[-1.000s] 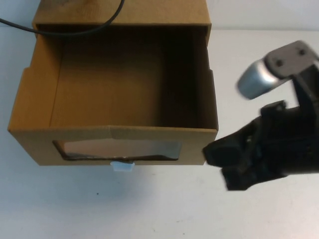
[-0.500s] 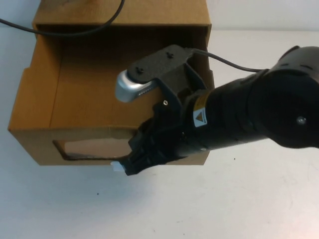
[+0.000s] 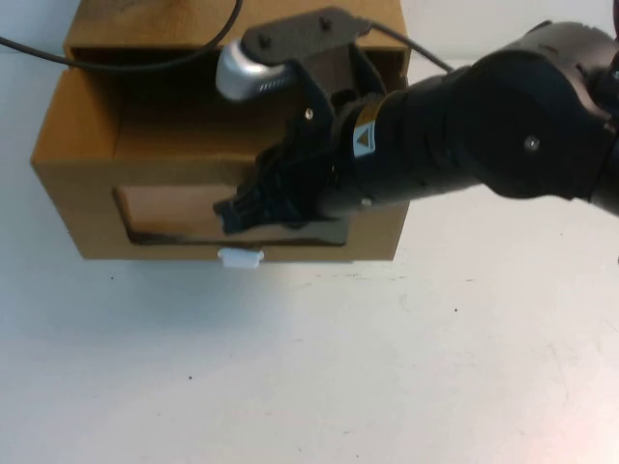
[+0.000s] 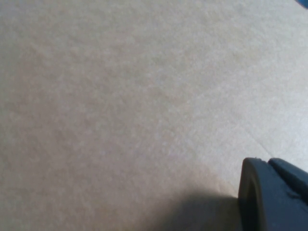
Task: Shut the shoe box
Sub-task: Close the shoe box with your right arm
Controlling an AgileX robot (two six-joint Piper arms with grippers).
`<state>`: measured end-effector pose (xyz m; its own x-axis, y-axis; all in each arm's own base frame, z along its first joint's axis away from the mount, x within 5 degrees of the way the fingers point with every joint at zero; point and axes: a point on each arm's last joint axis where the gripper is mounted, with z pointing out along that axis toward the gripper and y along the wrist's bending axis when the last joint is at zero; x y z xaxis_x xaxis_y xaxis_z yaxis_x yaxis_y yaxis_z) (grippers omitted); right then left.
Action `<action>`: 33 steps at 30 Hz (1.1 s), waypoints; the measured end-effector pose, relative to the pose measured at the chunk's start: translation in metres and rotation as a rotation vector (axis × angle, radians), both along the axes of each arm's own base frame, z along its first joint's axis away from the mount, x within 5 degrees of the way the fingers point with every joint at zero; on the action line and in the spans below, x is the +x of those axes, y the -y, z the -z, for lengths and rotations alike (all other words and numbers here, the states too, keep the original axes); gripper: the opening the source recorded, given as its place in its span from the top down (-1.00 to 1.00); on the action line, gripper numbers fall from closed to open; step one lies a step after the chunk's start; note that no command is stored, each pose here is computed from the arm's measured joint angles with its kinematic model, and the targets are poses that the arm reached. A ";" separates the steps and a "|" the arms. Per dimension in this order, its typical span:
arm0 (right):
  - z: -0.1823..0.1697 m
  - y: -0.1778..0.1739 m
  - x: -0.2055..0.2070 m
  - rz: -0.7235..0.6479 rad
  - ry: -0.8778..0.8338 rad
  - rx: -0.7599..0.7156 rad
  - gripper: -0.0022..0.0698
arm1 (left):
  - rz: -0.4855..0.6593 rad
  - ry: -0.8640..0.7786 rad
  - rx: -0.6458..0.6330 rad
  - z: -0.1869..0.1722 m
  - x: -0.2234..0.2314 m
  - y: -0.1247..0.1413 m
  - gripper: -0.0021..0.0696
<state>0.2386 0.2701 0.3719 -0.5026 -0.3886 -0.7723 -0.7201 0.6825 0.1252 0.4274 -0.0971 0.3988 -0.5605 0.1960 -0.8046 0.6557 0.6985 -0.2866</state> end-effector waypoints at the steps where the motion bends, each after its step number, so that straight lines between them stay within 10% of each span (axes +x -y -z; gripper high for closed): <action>1: -0.002 0.000 0.004 0.010 0.010 0.011 0.97 | 0.000 0.000 0.000 0.000 0.000 0.000 0.95; 33: 0.012 -0.011 0.119 0.160 0.139 0.201 0.97 | 0.000 0.000 0.000 0.000 0.000 0.000 0.95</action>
